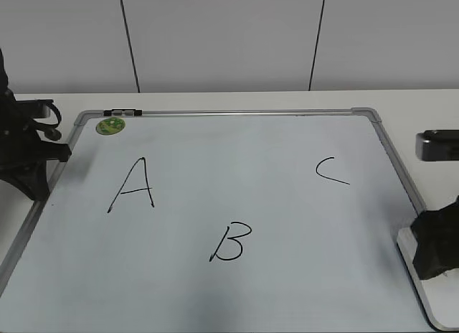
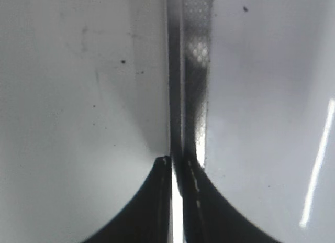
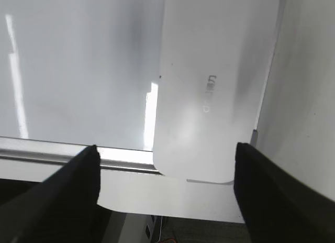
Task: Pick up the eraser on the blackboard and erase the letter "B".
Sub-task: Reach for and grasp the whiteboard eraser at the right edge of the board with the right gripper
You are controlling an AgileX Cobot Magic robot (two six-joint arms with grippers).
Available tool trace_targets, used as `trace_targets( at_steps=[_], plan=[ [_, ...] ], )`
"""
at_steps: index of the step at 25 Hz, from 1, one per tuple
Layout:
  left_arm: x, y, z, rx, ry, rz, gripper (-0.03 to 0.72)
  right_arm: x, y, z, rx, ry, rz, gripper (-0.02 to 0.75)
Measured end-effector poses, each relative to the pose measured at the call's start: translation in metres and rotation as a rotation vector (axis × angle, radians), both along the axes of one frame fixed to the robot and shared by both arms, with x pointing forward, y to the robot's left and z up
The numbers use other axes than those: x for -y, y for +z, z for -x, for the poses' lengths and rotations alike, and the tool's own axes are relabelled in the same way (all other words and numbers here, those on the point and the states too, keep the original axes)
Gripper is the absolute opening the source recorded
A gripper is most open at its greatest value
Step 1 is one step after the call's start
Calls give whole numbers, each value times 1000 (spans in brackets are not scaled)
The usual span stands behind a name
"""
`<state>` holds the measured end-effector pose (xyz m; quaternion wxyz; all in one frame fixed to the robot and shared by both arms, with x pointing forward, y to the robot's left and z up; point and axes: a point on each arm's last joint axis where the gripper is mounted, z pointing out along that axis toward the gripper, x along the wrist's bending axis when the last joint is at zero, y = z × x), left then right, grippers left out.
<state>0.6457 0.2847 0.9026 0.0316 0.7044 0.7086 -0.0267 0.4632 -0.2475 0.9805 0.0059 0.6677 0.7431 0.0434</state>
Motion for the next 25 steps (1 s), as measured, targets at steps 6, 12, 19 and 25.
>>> trace_targets(
  at_steps=[6, 12, 19, 25],
  plan=[
    [0, 0, 0, -2, 0, 1, 22, 4, -12, -10, 6, -54, 66, 636],
    [0, 0, 0, -2, 4, 4, 22, 4, -23, -16, -3, -80, 73, 649],
    [0, 0, 0, -2, 5, 6, 22, 10, -35, -21, -36, -109, 82, 649],
    [0, 0, 0, -2, 5, 6, 22, 19, -40, -26, -41, -148, 71, 648]
  ],
)
